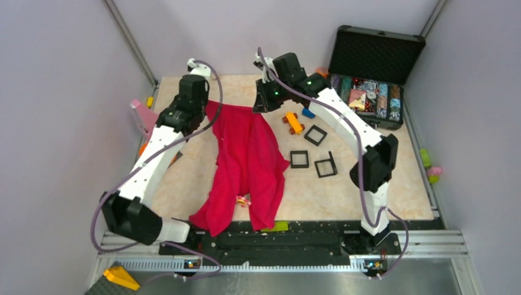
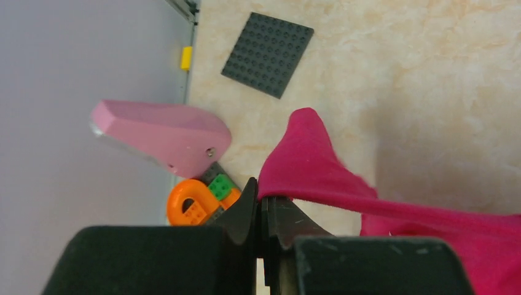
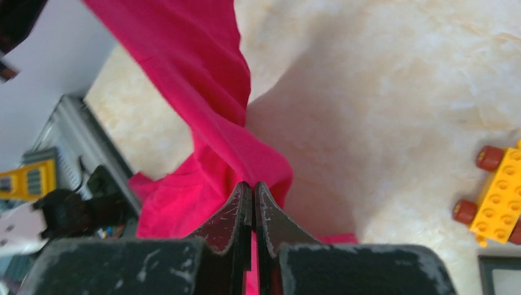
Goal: Remove the brooch from the garment
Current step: Flatten out the clothes at the center of the board.
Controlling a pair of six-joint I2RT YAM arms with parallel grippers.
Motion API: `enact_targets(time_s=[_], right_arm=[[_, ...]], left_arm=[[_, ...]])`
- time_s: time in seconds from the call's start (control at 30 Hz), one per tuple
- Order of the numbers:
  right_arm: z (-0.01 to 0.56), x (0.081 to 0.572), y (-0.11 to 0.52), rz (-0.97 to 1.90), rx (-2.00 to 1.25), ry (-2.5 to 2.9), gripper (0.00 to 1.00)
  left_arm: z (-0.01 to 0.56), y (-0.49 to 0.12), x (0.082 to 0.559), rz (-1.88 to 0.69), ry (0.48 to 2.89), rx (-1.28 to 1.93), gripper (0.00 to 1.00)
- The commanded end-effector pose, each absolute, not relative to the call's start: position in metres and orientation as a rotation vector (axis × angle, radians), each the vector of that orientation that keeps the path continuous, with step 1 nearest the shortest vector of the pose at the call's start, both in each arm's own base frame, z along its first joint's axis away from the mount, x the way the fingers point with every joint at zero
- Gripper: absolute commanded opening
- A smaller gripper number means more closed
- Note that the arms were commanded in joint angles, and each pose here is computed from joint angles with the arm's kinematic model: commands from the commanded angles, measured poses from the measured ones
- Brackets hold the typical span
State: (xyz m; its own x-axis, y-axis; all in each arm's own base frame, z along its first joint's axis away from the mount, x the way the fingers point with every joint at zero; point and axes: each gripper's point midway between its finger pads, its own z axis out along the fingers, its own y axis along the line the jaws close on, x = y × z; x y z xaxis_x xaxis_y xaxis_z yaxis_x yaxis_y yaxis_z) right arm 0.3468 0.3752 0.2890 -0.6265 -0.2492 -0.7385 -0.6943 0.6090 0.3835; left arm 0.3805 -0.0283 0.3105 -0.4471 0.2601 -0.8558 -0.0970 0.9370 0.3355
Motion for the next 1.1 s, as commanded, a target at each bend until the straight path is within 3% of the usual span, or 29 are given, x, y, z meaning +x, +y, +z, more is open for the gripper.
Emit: enact_targets(time_s=[0.0,0.17,0.27,0.3,0.33,0.4,0.47,0.5,0.53,0.7,0.83,0.93,1.07], right_arm=[[0.305,0.417,0.367,0.808,-0.616,2.083,0.00],[0.282,0.493,0.345,0.651,-0.444,2.079,0.00],[0.266,0.512,0.332,0.595,-0.387,2.094,0.00],[0.260,0.512,0.332,0.591,-0.389,2.103,0.07],[0.255,0.510,0.333,0.598,-0.402,2.109,0.22],[0.246,0.502,0.334,0.619,-0.422,2.125,0.41],[0.236,0.492,0.329,0.619,-0.424,2.150,0.49],[0.235,0.487,0.329,0.631,-0.430,2.148,0.50],[0.235,0.480,0.330,0.652,-0.439,2.144,0.51],[0.217,0.430,0.342,0.698,-0.521,2.143,0.60],[0.183,0.394,0.345,0.675,-0.531,2.220,0.64],[0.157,0.365,0.342,0.639,-0.520,2.266,0.85],[0.128,0.335,0.331,0.615,-0.489,2.337,0.83]], left_arm=[[0.341,-0.034,0.429,0.293,1.833,-0.079,0.00],[0.329,-0.057,0.494,0.276,1.822,0.003,0.00],[0.312,-0.069,0.524,0.283,1.891,0.061,0.00],[0.306,-0.074,0.531,0.273,1.912,0.079,0.00],[0.300,-0.078,0.536,0.263,1.932,0.088,0.00],[0.293,-0.083,0.540,0.232,1.968,0.079,0.32],[0.286,-0.086,0.535,0.199,1.998,0.062,0.83],[0.285,-0.087,0.530,0.185,2.006,0.061,0.95],[0.287,-0.086,0.524,0.177,2.005,0.063,0.98],[0.295,-0.081,0.471,0.065,1.997,-0.049,0.96],[0.248,-0.091,0.417,-0.099,2.117,-0.101,0.85],[0.195,-0.095,0.371,-0.194,2.232,-0.152,0.85],[0.143,-0.104,0.327,-0.324,2.299,-0.181,0.86]])
